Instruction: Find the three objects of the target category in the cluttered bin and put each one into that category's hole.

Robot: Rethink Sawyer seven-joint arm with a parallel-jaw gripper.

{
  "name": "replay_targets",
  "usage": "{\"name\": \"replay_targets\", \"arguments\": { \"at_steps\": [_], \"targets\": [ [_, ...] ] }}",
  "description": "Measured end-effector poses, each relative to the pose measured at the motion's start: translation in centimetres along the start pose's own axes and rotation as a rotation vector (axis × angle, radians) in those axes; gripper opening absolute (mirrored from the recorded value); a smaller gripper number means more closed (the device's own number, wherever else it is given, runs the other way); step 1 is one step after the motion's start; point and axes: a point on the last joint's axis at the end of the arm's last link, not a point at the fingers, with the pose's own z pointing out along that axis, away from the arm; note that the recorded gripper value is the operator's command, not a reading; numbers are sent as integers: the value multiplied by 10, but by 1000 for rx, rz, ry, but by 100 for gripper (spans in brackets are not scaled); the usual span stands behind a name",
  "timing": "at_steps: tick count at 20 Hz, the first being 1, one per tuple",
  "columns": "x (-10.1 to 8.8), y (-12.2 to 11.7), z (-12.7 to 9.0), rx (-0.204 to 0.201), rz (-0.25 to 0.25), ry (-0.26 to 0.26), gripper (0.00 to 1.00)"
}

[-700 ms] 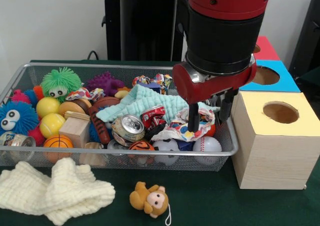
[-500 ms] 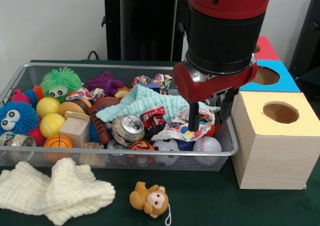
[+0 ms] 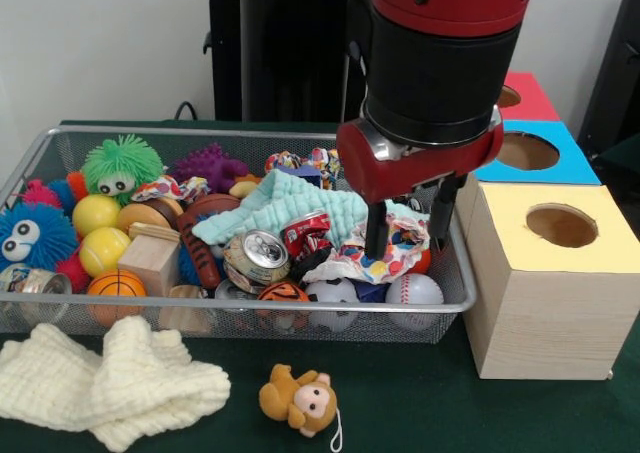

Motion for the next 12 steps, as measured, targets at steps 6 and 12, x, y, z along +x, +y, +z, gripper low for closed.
{"name": "replay_targets", "arguments": {
  "at_steps": [6, 12],
  "targets": [
    [19, -8, 5, 1, 3, 36, 100],
    [47, -26, 14, -11, 20, 75, 100]
  ]
}}
